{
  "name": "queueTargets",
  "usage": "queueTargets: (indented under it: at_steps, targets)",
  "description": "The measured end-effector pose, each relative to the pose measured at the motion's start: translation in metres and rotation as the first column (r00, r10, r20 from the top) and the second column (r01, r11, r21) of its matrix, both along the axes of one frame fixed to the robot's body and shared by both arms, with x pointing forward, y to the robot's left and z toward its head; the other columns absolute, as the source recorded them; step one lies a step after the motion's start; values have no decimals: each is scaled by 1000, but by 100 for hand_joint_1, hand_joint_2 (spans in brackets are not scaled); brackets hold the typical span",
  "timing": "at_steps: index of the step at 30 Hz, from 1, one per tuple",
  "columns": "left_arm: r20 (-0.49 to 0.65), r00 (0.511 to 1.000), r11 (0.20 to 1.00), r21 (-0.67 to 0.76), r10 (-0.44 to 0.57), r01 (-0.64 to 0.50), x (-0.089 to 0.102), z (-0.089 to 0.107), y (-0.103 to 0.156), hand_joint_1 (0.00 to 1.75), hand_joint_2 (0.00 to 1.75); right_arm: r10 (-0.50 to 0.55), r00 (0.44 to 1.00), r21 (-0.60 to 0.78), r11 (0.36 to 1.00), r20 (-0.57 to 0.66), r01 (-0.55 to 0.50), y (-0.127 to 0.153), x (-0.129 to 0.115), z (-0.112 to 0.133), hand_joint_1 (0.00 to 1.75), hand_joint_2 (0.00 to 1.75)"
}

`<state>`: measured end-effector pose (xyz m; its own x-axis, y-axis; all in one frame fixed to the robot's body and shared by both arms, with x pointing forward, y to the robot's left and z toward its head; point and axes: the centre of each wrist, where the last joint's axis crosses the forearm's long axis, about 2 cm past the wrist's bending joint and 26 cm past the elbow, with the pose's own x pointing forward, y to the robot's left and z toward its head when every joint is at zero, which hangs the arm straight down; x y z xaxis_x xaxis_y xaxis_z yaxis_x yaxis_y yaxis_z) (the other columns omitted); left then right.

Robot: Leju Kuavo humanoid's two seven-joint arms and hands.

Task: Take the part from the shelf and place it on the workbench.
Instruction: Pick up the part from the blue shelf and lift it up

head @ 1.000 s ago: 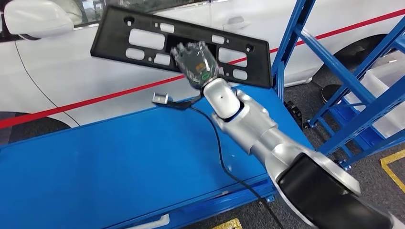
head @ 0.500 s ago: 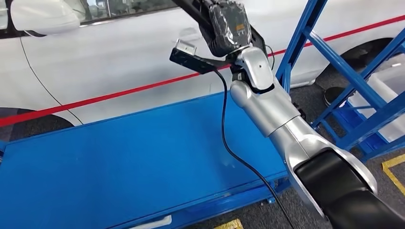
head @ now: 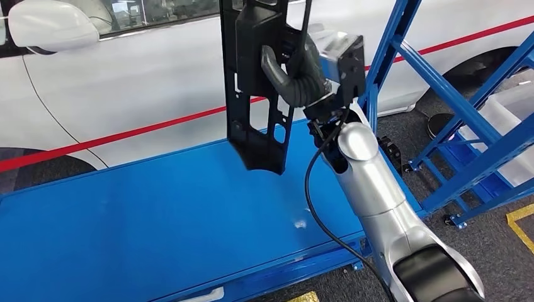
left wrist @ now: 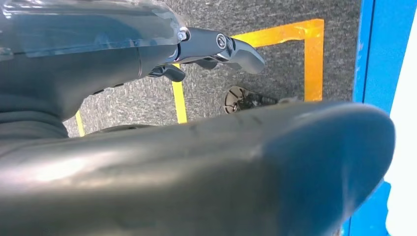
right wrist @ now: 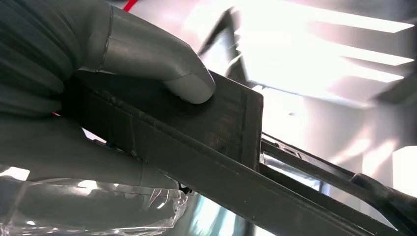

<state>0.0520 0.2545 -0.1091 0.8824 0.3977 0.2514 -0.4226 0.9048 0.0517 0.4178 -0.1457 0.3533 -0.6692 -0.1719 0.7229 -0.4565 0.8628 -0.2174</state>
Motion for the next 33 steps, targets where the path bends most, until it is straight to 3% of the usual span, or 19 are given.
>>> queueTargets:
  at_steps: [4,10,14,26,33]
  targets:
    - [-15,1000,1000,10,14,-13,1,0,0,0,0,129,991,95,987,-28,-126,-3,-12,-9,175,175]
    - [-43,999,1000,18,25,-24,3,1,0,0,0,238,969,174,959,-63,-224,-5,-25,-31,175,175]
    - [-60,998,999,19,28,-27,3,1,-4,0,175,282,957,202,943,-64,-264,-4,-34,-42,175,175]
    - [-57,998,1000,-13,23,-24,3,1,-8,0,175,360,928,241,913,-98,-329,0,-80,-91,175,175]
    - [-70,997,999,-27,24,-26,4,1,-9,0,175,368,924,248,910,-107,-334,0,-99,-108,175,175]
